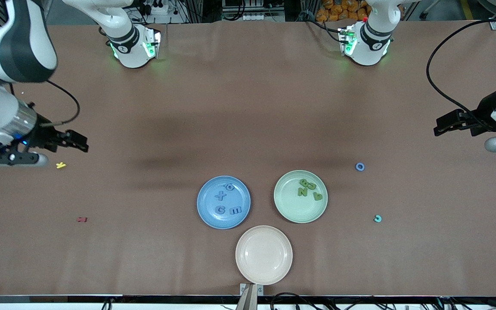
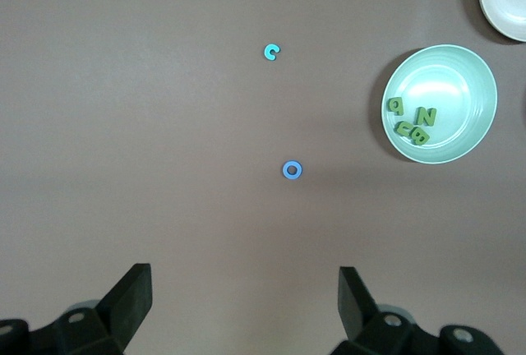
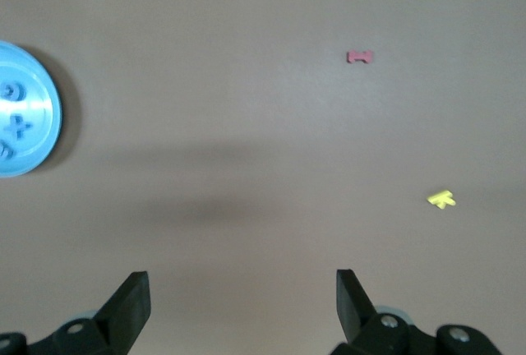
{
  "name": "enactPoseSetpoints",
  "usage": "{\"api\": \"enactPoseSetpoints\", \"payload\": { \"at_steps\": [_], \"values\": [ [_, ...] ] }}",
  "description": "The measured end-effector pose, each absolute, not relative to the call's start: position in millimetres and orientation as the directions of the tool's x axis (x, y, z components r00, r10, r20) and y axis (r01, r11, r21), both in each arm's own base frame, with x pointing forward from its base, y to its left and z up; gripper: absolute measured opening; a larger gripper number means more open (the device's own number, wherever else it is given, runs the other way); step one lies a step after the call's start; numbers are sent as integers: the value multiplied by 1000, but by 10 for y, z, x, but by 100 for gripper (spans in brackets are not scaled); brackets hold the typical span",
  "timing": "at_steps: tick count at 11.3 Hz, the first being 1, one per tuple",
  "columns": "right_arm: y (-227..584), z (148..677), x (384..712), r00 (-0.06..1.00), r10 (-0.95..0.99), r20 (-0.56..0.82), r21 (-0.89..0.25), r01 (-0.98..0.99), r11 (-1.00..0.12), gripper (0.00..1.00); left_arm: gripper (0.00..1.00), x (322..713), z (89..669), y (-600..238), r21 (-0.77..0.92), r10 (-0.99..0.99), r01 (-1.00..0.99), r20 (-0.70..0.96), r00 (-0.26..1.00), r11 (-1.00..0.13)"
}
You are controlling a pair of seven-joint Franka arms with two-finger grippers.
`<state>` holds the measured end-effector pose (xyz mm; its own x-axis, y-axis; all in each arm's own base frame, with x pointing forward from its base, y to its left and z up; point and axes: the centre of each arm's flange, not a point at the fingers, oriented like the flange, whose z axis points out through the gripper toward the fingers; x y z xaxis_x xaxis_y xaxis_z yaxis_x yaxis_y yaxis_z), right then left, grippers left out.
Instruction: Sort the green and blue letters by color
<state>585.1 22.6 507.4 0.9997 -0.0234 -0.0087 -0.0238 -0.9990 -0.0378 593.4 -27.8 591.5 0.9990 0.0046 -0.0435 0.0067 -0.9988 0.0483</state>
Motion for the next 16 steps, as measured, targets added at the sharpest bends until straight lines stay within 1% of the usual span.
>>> {"api": "enactPoseSetpoints", "payload": {
  "at_steps": [3, 5, 9, 16],
  "values": [
    [119, 5717, 5694, 999, 11, -50, -24, 10, -1000, 100, 100, 5943, 5922, -289, 50, -40, -38, -32, 999, -998],
    [1, 5963, 5664, 999, 15, -29, -22, 14, -1000, 100, 100, 5961, 5936, -303, 51, -73, -72, -14, 997, -996],
    [-80, 6216, 5680, 1000, 18, 24, 17, 18, -1000, 100, 100, 5976, 5949, -330, 51, -102, -102, 2, 995, -994],
    [-255, 6234, 5622, 1000, 8, -17, 23, 8, -1000, 100, 100, 5997, 5934, -339, 51, -103, -103, 10, 995, -993]
  ]
}}
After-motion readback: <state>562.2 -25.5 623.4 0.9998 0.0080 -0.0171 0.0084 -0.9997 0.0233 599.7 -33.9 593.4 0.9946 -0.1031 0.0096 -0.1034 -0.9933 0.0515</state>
